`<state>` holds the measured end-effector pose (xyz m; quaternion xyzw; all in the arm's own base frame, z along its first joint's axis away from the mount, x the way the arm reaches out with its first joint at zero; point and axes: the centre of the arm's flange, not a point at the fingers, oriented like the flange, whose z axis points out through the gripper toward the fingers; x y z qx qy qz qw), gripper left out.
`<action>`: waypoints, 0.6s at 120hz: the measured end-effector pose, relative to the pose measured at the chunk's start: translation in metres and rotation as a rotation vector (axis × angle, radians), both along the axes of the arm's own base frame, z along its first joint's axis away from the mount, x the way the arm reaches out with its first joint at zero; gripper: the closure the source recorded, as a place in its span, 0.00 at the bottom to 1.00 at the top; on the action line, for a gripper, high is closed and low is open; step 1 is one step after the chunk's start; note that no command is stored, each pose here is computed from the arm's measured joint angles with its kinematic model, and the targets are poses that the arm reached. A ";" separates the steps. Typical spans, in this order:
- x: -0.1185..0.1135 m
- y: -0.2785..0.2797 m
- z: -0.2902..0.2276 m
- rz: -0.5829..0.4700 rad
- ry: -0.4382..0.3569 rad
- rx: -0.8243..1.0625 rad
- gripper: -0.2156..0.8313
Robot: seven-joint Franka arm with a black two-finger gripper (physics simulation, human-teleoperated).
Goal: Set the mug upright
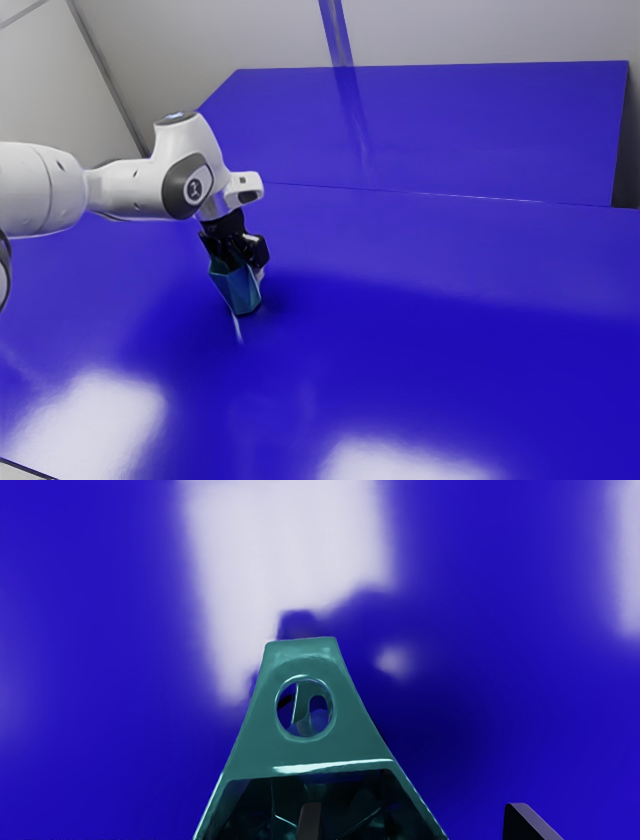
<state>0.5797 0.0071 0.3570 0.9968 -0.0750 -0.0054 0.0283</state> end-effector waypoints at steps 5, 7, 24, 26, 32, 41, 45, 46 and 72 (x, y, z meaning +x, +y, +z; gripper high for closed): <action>0.000 -0.001 0.006 0.003 -0.010 0.000 0.38; 0.000 -0.001 0.009 0.005 -0.014 0.000 0.37; 0.000 -0.003 0.036 0.014 -0.057 -0.003 0.29; -0.001 -0.003 0.040 0.015 -0.063 -0.003 0.28; -0.002 -0.003 0.053 0.018 -0.081 -0.004 0.27; 0.005 -0.003 0.082 0.021 -0.113 -0.007 0.25; 0.009 -0.003 0.098 0.022 -0.128 -0.009 0.24; 0.010 -0.003 0.102 0.023 -0.131 -0.009 0.24; 0.026 0.001 0.214 0.021 -0.186 -0.008 0.22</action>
